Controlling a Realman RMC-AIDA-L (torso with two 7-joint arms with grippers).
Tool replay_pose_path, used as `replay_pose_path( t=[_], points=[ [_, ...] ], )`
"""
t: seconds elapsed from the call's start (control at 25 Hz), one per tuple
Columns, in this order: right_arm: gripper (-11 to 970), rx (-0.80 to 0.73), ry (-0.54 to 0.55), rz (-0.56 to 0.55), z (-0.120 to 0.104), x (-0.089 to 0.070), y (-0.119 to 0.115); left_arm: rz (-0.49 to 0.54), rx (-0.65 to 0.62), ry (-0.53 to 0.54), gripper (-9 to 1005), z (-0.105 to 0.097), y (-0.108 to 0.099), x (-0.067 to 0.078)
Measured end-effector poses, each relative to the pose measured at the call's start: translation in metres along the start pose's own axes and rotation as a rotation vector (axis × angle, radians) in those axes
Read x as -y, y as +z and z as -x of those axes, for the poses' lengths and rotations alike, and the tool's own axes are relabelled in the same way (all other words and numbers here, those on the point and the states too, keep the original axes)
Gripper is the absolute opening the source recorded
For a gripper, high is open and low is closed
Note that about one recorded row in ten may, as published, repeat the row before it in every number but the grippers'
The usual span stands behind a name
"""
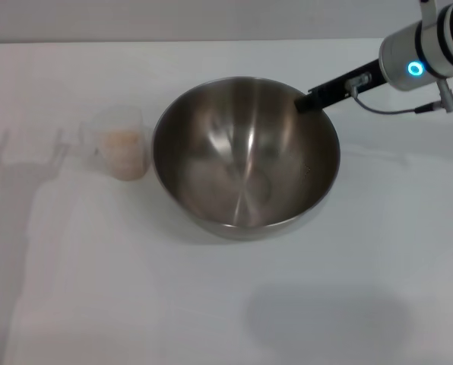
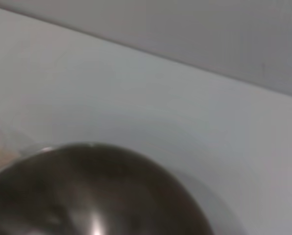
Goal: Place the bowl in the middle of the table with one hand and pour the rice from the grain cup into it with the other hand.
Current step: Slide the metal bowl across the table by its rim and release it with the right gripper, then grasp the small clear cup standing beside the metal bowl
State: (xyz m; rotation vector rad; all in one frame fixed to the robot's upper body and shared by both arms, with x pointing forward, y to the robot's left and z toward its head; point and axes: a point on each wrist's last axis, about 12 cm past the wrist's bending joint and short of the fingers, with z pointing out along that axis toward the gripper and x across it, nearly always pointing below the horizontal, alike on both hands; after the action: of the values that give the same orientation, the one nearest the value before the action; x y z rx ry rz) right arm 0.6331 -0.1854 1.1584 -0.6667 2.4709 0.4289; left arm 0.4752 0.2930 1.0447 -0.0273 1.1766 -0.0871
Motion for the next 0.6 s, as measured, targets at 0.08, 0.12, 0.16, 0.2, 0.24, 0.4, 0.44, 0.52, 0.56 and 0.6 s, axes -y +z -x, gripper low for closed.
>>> replay_pose_path(
  t=[0.08, 0.12, 0.16, 0.2, 0.24, 0.4, 0.44, 0.52, 0.56, 0.6],
  points=[
    [111, 0.014, -0.018, -0.013, 0.004, -0.001, -0.004, 0.0, 0.001, 0.0, 863, 0.0, 0.0, 0.0],
    [120, 0.023, -0.034, -0.038, 0.009, 0.0, -0.009, 0.0, 0.005, 0.001, 863, 0.001, 0.0, 0.0],
    [188, 0.023, -0.034, -0.038, 0.009, 0.0, -0.009, 0.0, 0.005, 0.001, 863, 0.001, 0.0, 0.0],
    [257, 0.028, -0.043, -0.06, 0.011, 0.001, -0.012, 0.001, 0.011, 0.002, 863, 0.002, -0.001, -0.001],
    [325, 0.033, -0.049, -0.074, 0.012, 0.002, -0.015, 0.001, 0.011, 0.002, 863, 0.002, -0.001, -0.001],
    [366, 0.097, -0.086, -0.134, 0.023, 0.003, -0.028, 0.006, 0.016, 0.004, 863, 0.003, -0.004, -0.002],
    [376, 0.123, -0.095, -0.144, 0.026, 0.002, -0.031, 0.007, 0.017, 0.004, 863, 0.003, -0.004, -0.002],
    [376, 0.216, -0.157, -0.177, 0.036, -0.005, -0.037, 0.01, 0.021, 0.007, 863, 0.003, -0.006, -0.003],
    [376, 0.216, -0.157, -0.177, 0.036, -0.005, -0.037, 0.011, 0.02, 0.007, 863, 0.003, -0.007, -0.004],
    [376, 0.251, -0.178, -0.189, 0.039, -0.008, -0.039, 0.011, 0.02, 0.007, 863, 0.003, -0.007, -0.004]
  ],
)
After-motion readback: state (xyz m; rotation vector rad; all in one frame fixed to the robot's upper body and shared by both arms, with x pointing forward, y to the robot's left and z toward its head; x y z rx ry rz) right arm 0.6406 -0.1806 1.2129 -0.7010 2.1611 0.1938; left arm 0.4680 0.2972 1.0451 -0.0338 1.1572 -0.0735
